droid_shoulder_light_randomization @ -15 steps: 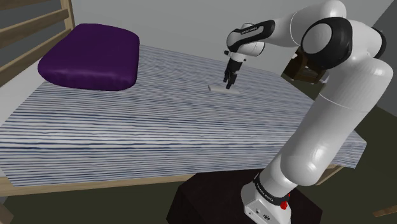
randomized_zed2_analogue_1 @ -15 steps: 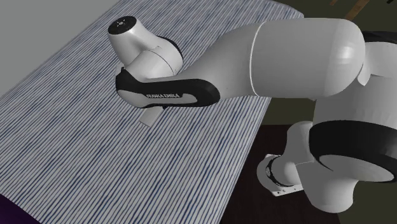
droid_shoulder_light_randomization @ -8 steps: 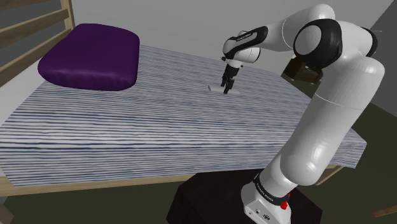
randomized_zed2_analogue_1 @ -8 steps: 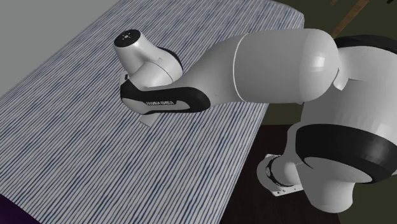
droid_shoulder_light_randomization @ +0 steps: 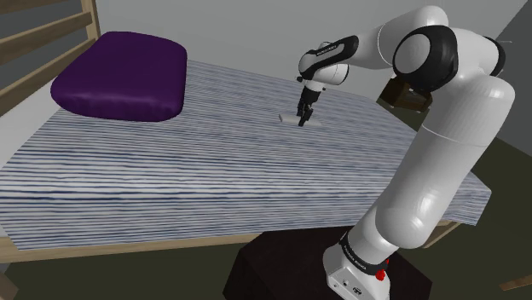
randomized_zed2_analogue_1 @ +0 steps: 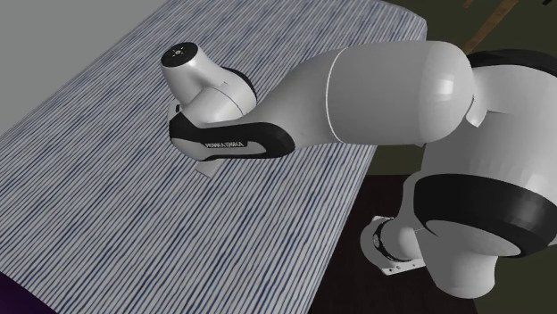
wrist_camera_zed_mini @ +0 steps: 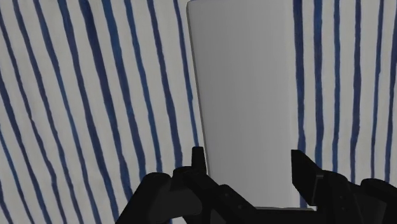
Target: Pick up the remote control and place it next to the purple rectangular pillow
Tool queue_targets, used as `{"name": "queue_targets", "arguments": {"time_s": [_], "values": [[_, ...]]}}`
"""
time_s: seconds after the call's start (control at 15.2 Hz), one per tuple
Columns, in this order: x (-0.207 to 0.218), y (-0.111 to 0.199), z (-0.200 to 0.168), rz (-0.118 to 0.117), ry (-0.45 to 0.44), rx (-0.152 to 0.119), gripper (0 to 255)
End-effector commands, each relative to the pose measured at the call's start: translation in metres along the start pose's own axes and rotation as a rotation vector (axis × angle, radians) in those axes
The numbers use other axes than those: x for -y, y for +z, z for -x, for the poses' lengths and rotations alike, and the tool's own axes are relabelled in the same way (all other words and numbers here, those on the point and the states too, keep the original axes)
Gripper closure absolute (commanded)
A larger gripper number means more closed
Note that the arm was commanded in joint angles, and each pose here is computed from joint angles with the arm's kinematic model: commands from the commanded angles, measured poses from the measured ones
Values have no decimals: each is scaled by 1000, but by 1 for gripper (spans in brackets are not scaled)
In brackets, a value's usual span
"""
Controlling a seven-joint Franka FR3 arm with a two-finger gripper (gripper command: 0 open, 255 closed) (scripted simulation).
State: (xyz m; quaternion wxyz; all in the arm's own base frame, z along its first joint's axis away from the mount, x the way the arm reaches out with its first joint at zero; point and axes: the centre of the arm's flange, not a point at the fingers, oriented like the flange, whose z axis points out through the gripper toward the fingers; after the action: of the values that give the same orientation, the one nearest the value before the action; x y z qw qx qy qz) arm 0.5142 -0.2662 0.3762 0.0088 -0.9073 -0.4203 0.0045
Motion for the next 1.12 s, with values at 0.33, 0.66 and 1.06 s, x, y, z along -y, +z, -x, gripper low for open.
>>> {"name": "queue_targets", "arguments": {"time_s": [0.33,0.66,1.06], "values": [[0,1,0,0,0,0,255],[0,-10,0,0,0,1,255],[1,-42,0,0,0,1,255]]}}
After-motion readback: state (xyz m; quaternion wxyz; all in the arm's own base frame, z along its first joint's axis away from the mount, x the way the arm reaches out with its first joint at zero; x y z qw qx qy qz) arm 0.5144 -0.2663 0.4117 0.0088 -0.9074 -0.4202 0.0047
